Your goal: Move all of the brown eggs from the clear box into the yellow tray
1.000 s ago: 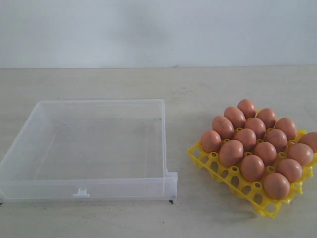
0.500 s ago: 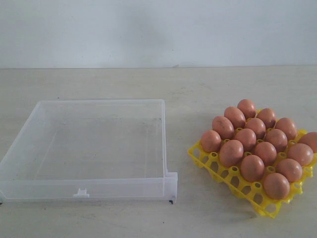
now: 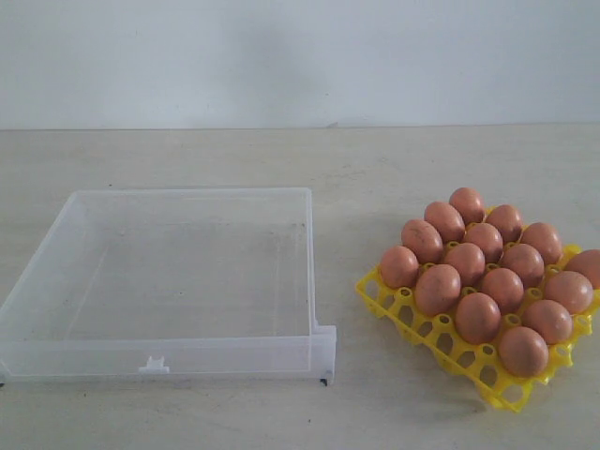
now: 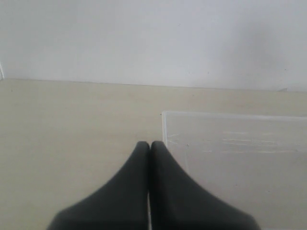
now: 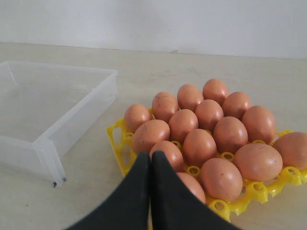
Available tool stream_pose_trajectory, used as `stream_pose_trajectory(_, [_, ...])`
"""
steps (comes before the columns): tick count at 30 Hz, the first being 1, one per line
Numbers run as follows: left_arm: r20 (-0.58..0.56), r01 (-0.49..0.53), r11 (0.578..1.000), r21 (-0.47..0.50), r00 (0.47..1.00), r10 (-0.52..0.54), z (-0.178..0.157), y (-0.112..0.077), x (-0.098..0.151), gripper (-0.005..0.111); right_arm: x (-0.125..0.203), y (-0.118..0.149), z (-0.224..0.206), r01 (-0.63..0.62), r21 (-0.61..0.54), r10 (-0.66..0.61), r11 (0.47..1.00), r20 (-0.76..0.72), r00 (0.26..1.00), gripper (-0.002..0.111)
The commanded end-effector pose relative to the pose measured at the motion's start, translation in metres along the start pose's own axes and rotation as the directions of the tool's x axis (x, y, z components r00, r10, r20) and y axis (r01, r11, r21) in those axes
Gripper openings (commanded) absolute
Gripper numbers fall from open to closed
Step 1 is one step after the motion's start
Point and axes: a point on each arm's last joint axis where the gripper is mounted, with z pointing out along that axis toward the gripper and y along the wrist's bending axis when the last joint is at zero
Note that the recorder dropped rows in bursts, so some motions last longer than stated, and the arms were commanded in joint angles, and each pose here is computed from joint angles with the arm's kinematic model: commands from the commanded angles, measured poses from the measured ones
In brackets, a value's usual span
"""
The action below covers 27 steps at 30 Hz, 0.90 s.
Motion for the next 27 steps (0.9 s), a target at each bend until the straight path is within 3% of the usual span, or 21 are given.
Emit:
stream_pose_trajectory(1, [-0.006, -0.002, 1.0, -0.001, 1.0, 0.002, 0.0005, 0.0001, 0.0011, -0.004, -0.0004, 0.0, -0.0005, 0.001, 0.0, -0.001, 1.0, 0.006, 1.0, 0.0])
stream_pose_trajectory(27, [-0.006, -0.002, 1.0, -0.001, 1.0, 0.002, 0.0005, 0.0001, 0.0011, -0.004, -0.0015, 0.0001, -0.0005, 0.0, -0.001, 0.0, 1.0, 0.018, 1.0, 0.0])
